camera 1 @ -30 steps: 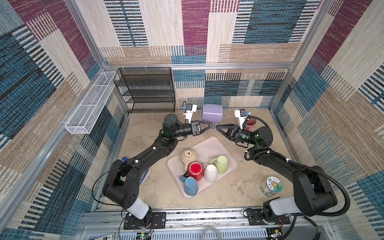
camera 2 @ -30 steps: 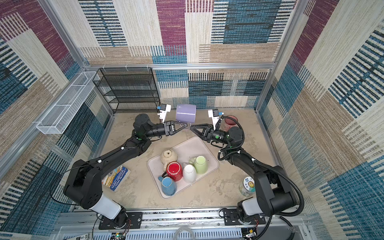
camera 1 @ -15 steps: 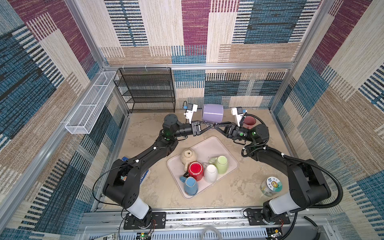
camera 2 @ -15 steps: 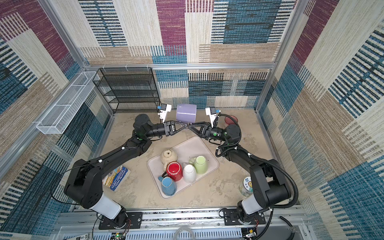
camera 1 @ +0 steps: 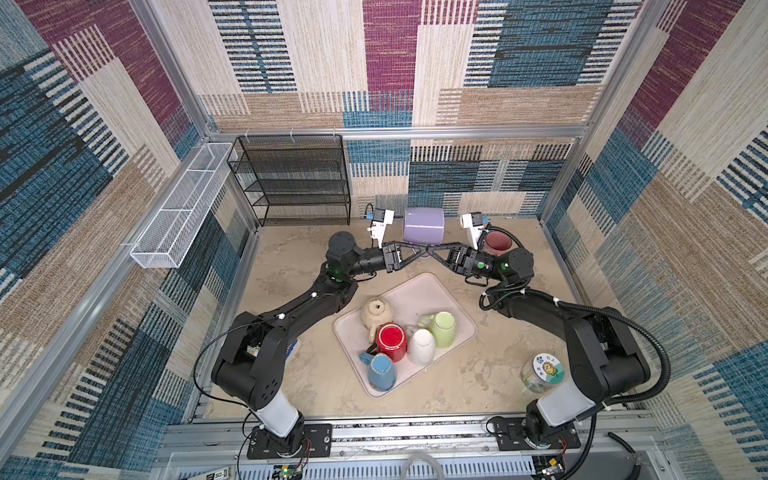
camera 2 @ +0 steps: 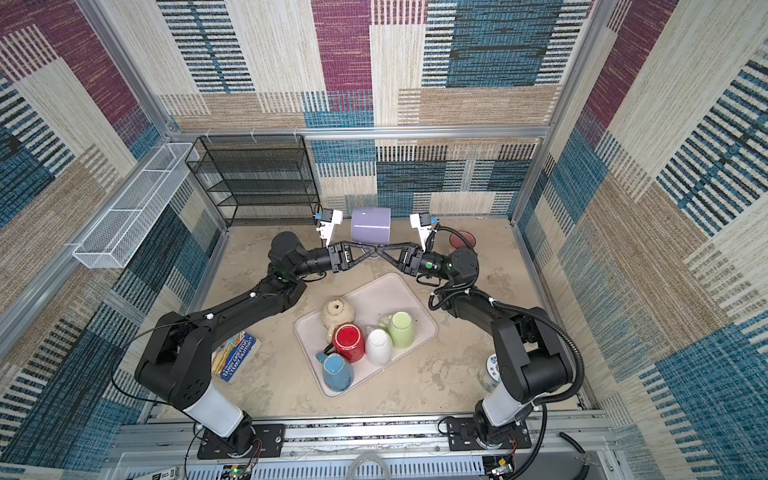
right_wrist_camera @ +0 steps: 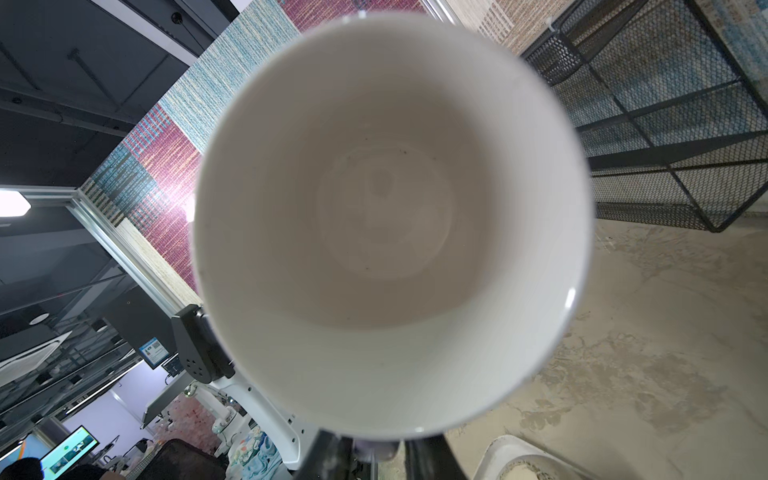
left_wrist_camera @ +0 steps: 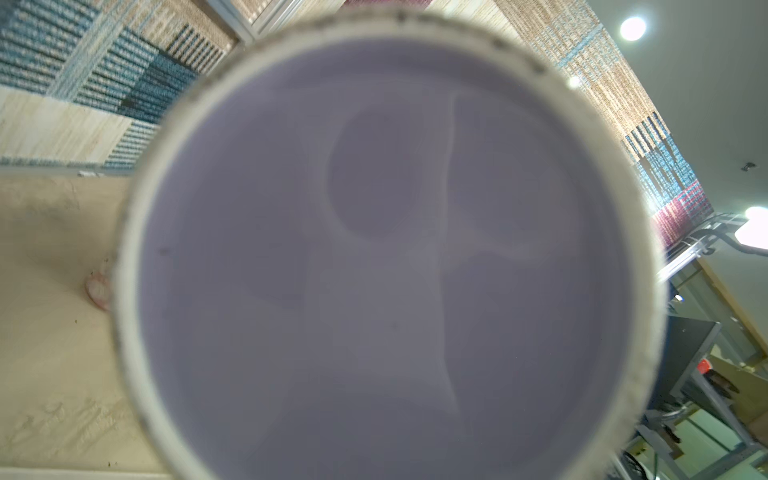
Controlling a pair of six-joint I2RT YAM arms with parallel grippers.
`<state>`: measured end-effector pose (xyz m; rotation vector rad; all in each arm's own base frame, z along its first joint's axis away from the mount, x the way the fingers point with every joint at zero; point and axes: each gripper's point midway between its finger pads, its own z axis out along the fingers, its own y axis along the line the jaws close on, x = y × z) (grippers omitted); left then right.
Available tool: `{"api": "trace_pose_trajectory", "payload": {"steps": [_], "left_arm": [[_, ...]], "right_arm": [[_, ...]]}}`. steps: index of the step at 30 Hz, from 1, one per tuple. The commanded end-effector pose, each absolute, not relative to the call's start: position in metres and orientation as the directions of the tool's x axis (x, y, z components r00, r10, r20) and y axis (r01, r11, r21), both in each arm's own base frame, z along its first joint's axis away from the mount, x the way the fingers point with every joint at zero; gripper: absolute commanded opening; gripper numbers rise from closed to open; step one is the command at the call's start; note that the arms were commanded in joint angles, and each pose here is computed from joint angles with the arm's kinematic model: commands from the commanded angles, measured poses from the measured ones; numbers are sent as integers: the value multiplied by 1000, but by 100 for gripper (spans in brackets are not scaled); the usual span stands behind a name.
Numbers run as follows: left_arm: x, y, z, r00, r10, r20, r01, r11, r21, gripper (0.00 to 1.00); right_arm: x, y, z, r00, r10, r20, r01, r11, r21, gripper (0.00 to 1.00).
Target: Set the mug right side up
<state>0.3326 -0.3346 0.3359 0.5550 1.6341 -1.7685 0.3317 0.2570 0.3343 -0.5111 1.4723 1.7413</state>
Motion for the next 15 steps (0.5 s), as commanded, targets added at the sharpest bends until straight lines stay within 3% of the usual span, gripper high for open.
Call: {"api": "trace_pose_trajectory", "payload": {"steps": [1, 8, 15], "left_arm": [[322, -337, 340, -678, -150, -719, 732, -54, -679, 0], [321, -337, 337, -681, -147, -717, 730, -52, -682, 0], [323, -336, 333, -682, -155, -715, 727, -29, -686, 0]], "right_arm": [[325, 255, 352, -567, 338, -751, -810, -62, 583, 24], [325, 253, 352, -560, 354, -749, -812, -59, 580, 0], [323, 251, 351, -553, 366, -748, -813, -44, 580, 0]]}}
